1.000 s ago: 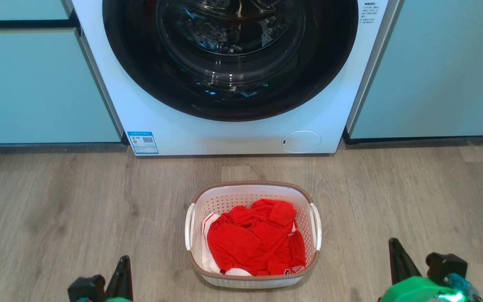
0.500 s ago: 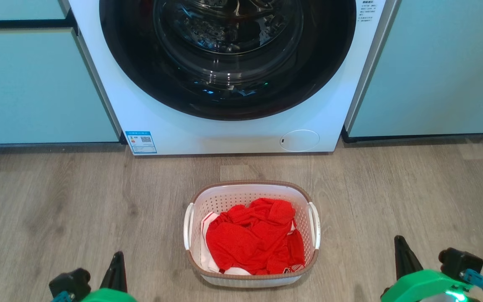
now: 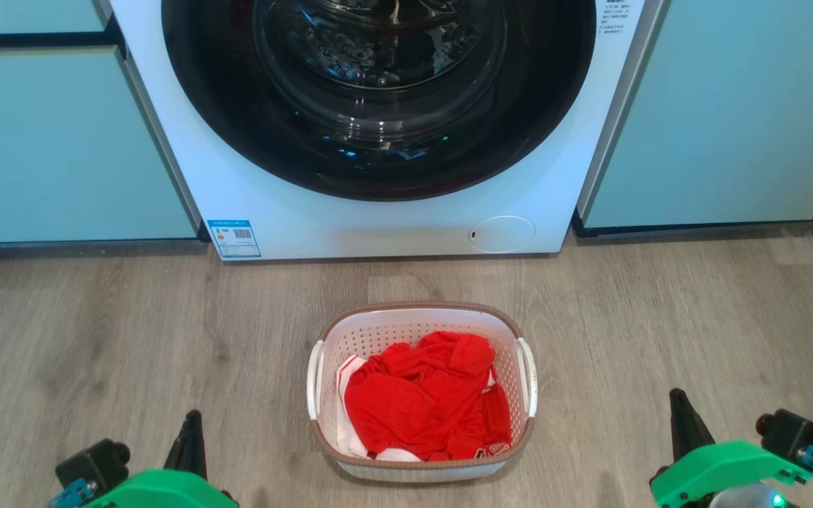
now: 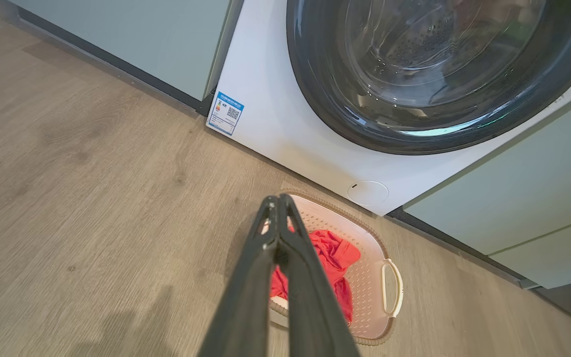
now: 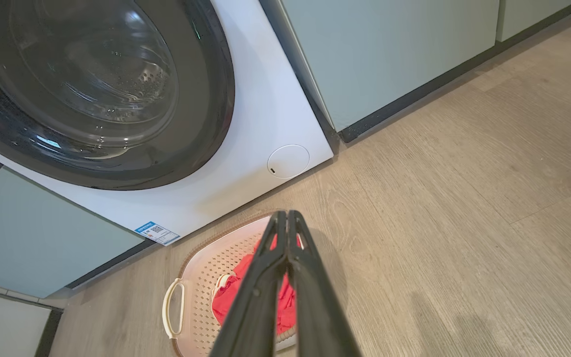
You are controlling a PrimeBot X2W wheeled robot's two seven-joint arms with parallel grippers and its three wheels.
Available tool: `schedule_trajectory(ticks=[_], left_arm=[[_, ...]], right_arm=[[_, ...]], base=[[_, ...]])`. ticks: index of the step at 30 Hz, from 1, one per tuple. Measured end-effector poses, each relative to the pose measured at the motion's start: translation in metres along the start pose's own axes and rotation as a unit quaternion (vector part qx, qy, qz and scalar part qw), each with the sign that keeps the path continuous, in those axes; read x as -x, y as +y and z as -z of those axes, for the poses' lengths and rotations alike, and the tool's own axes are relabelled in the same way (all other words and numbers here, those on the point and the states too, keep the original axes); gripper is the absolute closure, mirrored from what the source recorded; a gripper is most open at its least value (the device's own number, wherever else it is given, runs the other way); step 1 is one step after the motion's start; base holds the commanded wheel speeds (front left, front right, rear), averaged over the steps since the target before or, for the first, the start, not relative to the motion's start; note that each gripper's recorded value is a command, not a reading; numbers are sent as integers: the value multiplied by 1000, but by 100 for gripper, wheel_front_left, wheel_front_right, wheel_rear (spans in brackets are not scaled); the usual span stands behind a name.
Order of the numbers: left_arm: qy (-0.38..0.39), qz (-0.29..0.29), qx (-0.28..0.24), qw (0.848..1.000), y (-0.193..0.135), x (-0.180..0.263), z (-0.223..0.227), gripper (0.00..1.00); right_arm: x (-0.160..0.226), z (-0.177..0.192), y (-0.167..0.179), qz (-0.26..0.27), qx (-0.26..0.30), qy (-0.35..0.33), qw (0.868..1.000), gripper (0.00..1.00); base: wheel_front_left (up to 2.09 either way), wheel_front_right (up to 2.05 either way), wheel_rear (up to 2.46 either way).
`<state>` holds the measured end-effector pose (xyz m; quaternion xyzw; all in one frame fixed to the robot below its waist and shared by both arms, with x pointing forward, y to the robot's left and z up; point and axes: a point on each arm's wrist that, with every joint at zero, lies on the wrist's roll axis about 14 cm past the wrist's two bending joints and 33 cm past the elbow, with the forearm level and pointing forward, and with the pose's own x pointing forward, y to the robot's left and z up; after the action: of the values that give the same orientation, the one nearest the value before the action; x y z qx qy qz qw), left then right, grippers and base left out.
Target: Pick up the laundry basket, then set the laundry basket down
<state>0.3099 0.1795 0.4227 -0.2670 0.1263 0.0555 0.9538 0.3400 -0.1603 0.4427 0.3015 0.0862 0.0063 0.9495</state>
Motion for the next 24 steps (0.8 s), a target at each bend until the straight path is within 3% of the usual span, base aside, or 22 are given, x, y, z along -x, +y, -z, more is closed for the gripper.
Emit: schedule_trajectory(ticks=[24], left_arm=[[7,6,149,989,-4,-14,-10,100]], right_arm=[[-9,-16,-7,17,-142,-15,990,100]], base=[[0,0,0]])
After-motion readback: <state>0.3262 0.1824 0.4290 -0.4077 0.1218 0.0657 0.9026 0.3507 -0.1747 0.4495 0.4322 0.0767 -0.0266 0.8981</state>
